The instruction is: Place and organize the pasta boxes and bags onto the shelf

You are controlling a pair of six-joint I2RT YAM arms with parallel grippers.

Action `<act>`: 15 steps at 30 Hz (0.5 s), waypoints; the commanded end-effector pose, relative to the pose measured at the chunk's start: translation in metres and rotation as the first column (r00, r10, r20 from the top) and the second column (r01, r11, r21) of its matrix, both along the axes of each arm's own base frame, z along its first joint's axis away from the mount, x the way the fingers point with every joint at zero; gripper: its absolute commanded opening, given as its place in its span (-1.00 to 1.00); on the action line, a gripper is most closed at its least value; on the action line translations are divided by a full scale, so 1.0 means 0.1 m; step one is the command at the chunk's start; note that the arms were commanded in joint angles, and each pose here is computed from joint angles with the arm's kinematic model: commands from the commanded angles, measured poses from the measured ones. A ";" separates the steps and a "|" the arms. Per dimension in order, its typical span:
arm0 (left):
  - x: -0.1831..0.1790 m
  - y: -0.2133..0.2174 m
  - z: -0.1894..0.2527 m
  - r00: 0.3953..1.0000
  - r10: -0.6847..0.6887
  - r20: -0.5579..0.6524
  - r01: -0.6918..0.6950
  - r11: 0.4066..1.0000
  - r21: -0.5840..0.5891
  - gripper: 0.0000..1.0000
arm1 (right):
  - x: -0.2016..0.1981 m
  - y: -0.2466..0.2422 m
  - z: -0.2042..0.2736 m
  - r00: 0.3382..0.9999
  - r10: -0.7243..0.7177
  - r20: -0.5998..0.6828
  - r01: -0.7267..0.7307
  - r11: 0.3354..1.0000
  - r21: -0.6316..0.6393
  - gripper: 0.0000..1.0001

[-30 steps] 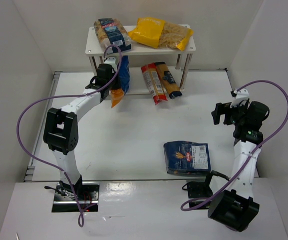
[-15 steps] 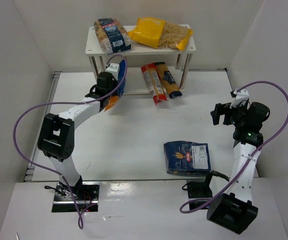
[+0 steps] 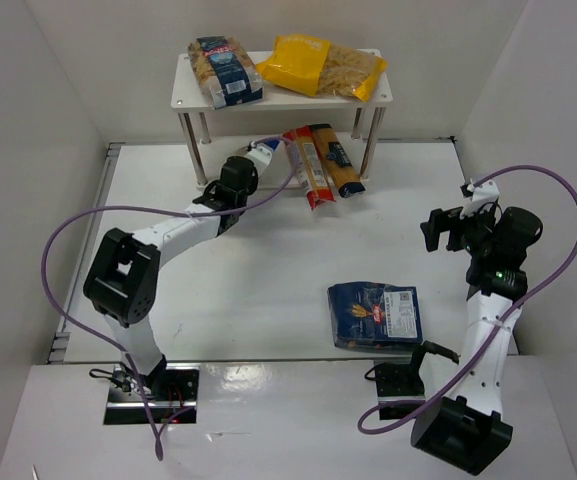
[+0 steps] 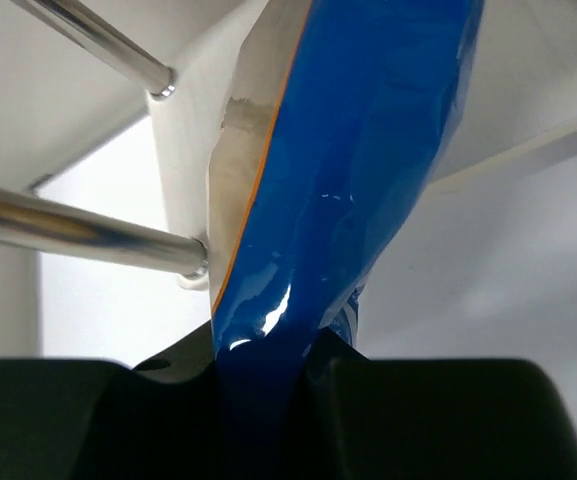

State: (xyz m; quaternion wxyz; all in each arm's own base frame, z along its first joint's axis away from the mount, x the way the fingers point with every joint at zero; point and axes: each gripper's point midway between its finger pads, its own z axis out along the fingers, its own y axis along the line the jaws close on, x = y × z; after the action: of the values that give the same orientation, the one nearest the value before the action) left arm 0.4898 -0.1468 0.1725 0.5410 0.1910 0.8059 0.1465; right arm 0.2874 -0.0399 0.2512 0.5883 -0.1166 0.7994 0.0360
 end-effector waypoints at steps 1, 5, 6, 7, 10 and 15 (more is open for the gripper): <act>0.31 0.08 0.90 0.956 0.080 0.282 -0.101 0.993 0.062 -1.00 | -0.03 0.02 0.05 1.000 0.016 0.022 -0.016 1.000 -0.018 0.98; 0.37 0.11 0.98 0.947 0.084 0.310 -0.136 0.979 0.150 -1.00 | -0.04 0.04 0.04 1.000 0.025 0.016 -0.025 1.000 -0.011 0.98; 0.36 0.13 1.02 0.943 0.092 0.320 -0.150 0.976 0.161 -1.00 | -0.04 0.04 0.04 1.000 0.025 0.016 -0.025 1.000 -0.011 0.98; 0.38 0.16 1.04 0.939 0.103 0.328 -0.171 0.968 0.185 -1.00 | -0.04 0.04 0.04 1.000 0.025 0.016 -0.025 1.000 -0.011 0.98; 0.42 0.19 1.06 0.936 0.108 0.335 -0.196 0.951 0.240 -1.00 | -0.04 0.04 0.04 1.000 0.025 0.016 -0.025 1.000 -0.011 0.98; 0.51 0.19 0.97 0.936 0.116 0.334 -0.215 0.936 0.279 -1.00 | -0.05 0.06 0.04 0.999 0.033 0.018 -0.033 0.999 -0.008 0.98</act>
State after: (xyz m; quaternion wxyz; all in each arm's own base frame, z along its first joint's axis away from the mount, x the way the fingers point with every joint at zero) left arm 0.5265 -0.1303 0.1876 0.5265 0.2536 0.7475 0.3159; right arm 0.2857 -0.0369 0.2511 0.5880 -0.1228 0.7985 0.0407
